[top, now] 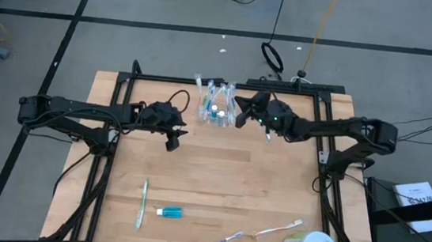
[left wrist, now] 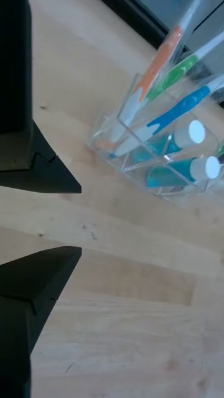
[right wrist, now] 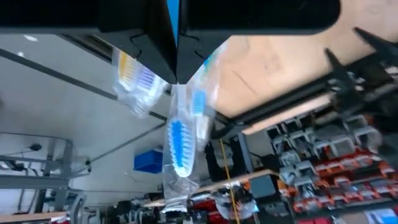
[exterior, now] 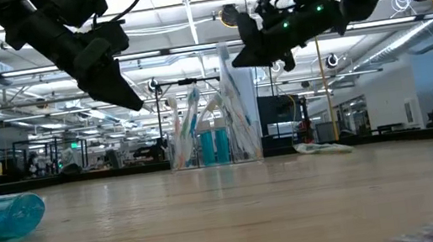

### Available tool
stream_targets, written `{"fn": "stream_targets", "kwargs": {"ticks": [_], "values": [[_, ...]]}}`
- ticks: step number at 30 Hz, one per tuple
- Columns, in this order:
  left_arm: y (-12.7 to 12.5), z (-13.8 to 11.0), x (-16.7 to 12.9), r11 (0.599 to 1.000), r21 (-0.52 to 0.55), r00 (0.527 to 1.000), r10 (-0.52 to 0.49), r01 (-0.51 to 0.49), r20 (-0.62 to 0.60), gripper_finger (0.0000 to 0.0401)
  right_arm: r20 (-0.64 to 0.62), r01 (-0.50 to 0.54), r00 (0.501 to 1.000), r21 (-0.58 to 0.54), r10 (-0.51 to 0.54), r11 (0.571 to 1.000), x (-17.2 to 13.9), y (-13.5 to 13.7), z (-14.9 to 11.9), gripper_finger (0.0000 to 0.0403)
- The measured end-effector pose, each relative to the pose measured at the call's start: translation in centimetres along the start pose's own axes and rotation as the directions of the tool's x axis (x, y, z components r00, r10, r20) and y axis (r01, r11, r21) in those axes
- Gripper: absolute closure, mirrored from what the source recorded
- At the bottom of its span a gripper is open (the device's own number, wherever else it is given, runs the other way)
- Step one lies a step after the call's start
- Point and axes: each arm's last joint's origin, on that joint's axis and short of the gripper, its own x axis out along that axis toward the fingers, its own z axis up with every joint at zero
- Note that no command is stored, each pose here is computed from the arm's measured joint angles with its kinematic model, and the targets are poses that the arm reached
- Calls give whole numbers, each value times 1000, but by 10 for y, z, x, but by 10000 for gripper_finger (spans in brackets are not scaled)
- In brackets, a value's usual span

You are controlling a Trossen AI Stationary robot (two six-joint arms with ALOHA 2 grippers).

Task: Pick & Place toothbrushing station
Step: Put the blue toothbrush into the transparent organizer

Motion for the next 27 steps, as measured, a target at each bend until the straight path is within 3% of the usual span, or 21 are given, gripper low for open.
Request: {"fn": "stream_targets", "kwargs": {"ticks": [4,13,21,25,27], "values": [[-2,-2,0,1000,5,999,-28,28,-26,249,-4,84,996,-45,-84,995,3,-3,-6,403],[-10,-5,-1,998,8,997,-58,58,-44,249,-128,47,990,-102,-60,994,-2,9,-20,403],[-20,-6,-2,997,1,996,-83,83,-44,249,-232,73,967,-133,-102,988,-6,10,-32,403],[-25,-6,-3,995,10,994,-97,98,-46,249,-240,68,966,-139,-100,988,-6,10,-33,403],[-26,-6,-3,995,8,994,-101,102,-45,249,-187,57,979,-127,-81,990,-5,12,-28,402]]}}
